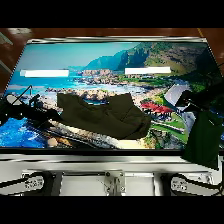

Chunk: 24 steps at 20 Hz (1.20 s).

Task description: Fold the shirts.

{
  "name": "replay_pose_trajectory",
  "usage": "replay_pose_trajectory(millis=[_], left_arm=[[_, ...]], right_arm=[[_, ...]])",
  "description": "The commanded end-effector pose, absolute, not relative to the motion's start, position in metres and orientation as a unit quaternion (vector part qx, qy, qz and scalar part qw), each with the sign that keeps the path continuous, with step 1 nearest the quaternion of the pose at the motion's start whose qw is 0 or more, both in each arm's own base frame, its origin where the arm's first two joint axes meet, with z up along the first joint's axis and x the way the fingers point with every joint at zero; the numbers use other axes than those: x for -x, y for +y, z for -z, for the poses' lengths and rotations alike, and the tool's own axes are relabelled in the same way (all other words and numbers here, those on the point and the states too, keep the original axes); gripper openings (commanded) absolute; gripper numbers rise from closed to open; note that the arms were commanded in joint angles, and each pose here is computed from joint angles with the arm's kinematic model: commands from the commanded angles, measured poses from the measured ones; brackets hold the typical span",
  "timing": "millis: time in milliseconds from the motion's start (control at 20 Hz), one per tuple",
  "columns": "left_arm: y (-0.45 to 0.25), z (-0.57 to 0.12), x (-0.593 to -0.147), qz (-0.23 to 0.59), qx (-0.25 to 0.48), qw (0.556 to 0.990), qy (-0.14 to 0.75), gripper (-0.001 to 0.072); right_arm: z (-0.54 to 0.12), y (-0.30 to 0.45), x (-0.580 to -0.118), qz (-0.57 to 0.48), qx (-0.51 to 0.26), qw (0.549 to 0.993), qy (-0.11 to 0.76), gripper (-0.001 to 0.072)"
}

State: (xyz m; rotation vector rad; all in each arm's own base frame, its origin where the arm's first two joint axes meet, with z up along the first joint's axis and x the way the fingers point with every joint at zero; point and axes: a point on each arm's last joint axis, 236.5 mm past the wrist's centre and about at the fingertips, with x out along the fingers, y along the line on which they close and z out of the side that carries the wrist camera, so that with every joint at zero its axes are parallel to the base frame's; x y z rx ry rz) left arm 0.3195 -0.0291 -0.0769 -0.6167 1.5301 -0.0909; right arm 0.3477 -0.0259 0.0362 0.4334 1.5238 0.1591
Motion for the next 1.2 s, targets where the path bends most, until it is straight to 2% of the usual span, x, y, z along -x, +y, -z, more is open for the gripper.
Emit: replay_pose_trajectory(millis=[0, 250, 300, 350, 400, 450, 500, 550, 650, 750, 950, 1150], left_arm=[[-0.029, 0.102, -0.338, 0.025, 0.304, 0.69, 0.656, 0.0711], [-0.032, 0.117, -0.362, 0.015, 0.31, 0.713, 0.629, 0.0703], [-0.032, 0.118, -0.366, 0.012, 0.312, 0.717, 0.623, 0.0603], [-0.031, 0.118, -0.368, 0.011, 0.312, 0.72, 0.62, 0.0431], [-0.03, 0.119, -0.369, 0.01, 0.312, 0.721, 0.619, 0.0319], [-0.03, 0.119, -0.369, 0.009, 0.312, 0.721, 0.619, 0.0302], [-0.03, 0.119, -0.369, 0.009, 0.312, 0.721, 0.619, 0.0233], [-0.03, 0.118, -0.369, 0.012, 0.309, 0.722, 0.619, 0.0105], [-0.034, 0.114, -0.366, 0.034, 0.296, 0.722, 0.625, 0.0044], [-0.037, 0.105, -0.366, 0.052, 0.285, 0.723, 0.627, 0.0043], [-0.038, 0.087, -0.372, 0.067, 0.273, 0.736, 0.616, 0.0043], [-0.039, 0.08, -0.371, 0.082, 0.26, 0.742, 0.612, 0.0043]], right_arm=[[-0.025, -0.02, -0.344, -0.077, -0.204, 0.687, 0.693, 0.059], [-0.001, -0.012, -0.321, -0.078, -0.22, 0.651, 0.723, 0.059], [0.004, -0.008, -0.316, -0.081, -0.227, 0.642, 0.728, 0.0591], [0.009, -0.001, -0.31, -0.088, -0.238, 0.63, 0.734, 0.0678], [0.013, 0.007, -0.305, -0.1, -0.249, 0.621, 0.736, 0.0678], [0.018, 0.016, -0.302, -0.114, -0.263, 0.614, 0.735, 0.0678], [0.022, 0.024, -0.3, -0.122, -0.279, 0.608, 0.733, 0.0679], [0.026, 0.032, -0.3, -0.13, -0.295, 0.605, 0.728, 0.0678], [0.038, 0.045, -0.297, -0.141, -0.303, 0.604, 0.724, 0.0678], [0.057, 0.059, -0.295, -0.136, -0.293, 0.609, 0.724, 0.0678], [0.089, 0.072, -0.312, -0.103, -0.258, 0.656, 0.702, 0.0678], [0.101, 0.069, -0.315, -0.076, -0.283, 0.644, 0.707, 0.0676]])
